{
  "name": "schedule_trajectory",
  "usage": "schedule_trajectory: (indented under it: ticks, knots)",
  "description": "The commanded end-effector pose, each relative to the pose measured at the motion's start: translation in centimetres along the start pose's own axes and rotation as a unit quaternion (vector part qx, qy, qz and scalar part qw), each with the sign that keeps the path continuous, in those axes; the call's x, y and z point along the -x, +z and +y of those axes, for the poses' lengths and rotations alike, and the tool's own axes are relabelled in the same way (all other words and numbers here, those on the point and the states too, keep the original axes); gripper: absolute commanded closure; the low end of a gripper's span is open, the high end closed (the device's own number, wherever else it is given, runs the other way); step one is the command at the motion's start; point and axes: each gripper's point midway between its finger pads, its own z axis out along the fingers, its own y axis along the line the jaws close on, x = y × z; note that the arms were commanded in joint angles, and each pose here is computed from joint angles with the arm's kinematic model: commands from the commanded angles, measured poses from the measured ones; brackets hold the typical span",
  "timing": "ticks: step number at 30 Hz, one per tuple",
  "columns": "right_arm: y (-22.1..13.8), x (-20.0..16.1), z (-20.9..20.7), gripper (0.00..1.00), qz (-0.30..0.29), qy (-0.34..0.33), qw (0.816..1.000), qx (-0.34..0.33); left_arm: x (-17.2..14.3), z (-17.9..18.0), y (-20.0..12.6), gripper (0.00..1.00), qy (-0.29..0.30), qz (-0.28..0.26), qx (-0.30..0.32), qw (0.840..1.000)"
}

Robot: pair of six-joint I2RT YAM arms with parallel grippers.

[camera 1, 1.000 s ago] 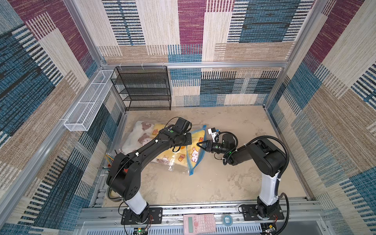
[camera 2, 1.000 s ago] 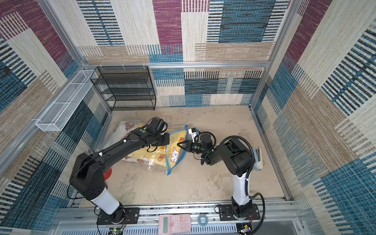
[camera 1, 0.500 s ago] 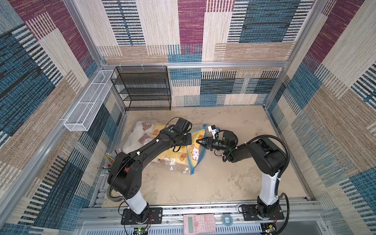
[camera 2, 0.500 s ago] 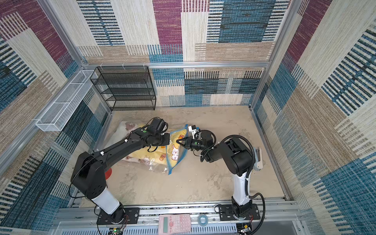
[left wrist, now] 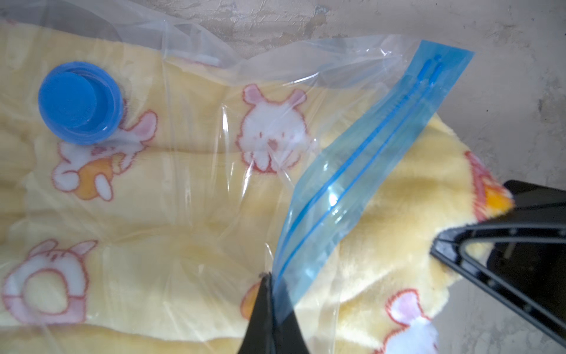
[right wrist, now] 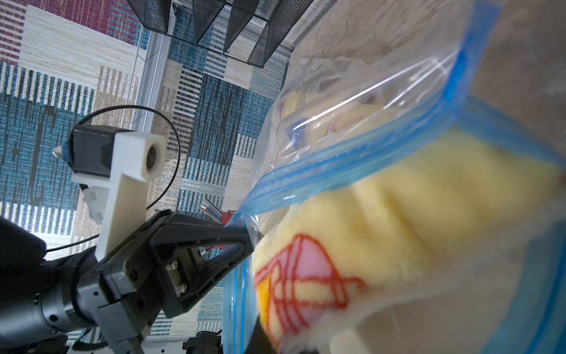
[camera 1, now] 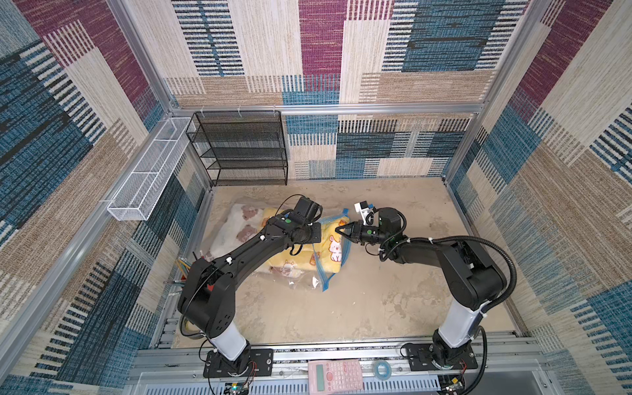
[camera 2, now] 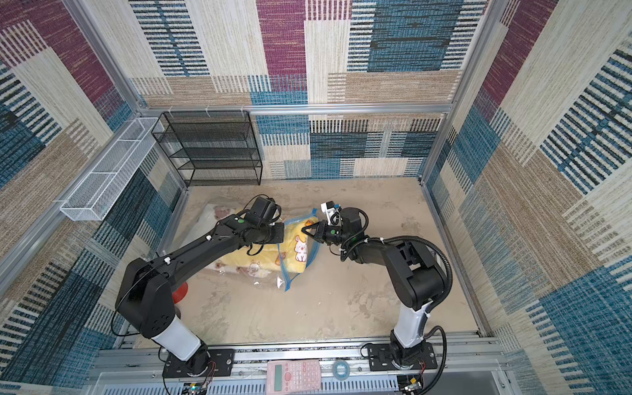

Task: Take the blanket out of the vacuum bag
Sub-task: Take out the blanket from the vacuum bag.

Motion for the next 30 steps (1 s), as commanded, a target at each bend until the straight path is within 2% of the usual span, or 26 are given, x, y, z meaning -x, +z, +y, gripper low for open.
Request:
schedule_trajectory:
  ticks: [1,10,19,21,23,25,28,30]
  knots:
    - [-0.3,0.5,-0.2,1.00,-0.003,-0.026,0.999,-0.029,0.5,0.5,-0.5,1.00,0.011,-0.011,0.014,1.000]
    - [-1.6,0.9,0.9,1.00,0.001,-0.095,0.993,-0.068,0.6,0.6,-0.8,1.00,0.010,-0.016,0.015,1.000]
    - [-2.2,0.3,-0.5,1.00,0.000,-0.105,0.989,-0.099,0.5,0.7,-0.8,1.00,0.006,-0.012,0.018,1.000]
    - [-2.2,0.1,0.5,1.00,0.006,-0.122,0.989,-0.080,0.5,0.7,-0.7,1.00,0.006,-0.012,0.018,1.000]
    - [-2.1,-1.0,2.8,1.00,0.034,-0.137,0.990,-0.022,0.6,0.6,-0.7,1.00,0.006,-0.012,0.017,1.000]
    - [-2.2,-1.5,3.9,1.00,0.045,-0.143,0.989,0.004,0.6,0.7,-0.8,1.00,0.006,-0.013,0.017,1.000]
    - [-2.5,-1.7,4.5,1.00,0.045,-0.152,0.987,0.007,0.6,0.6,-0.8,1.00,0.006,-0.013,0.016,1.000]
    - [-2.7,-1.3,3.9,1.00,0.031,-0.154,0.987,-0.016,0.5,0.6,-0.7,1.00,0.006,-0.011,0.016,1.000]
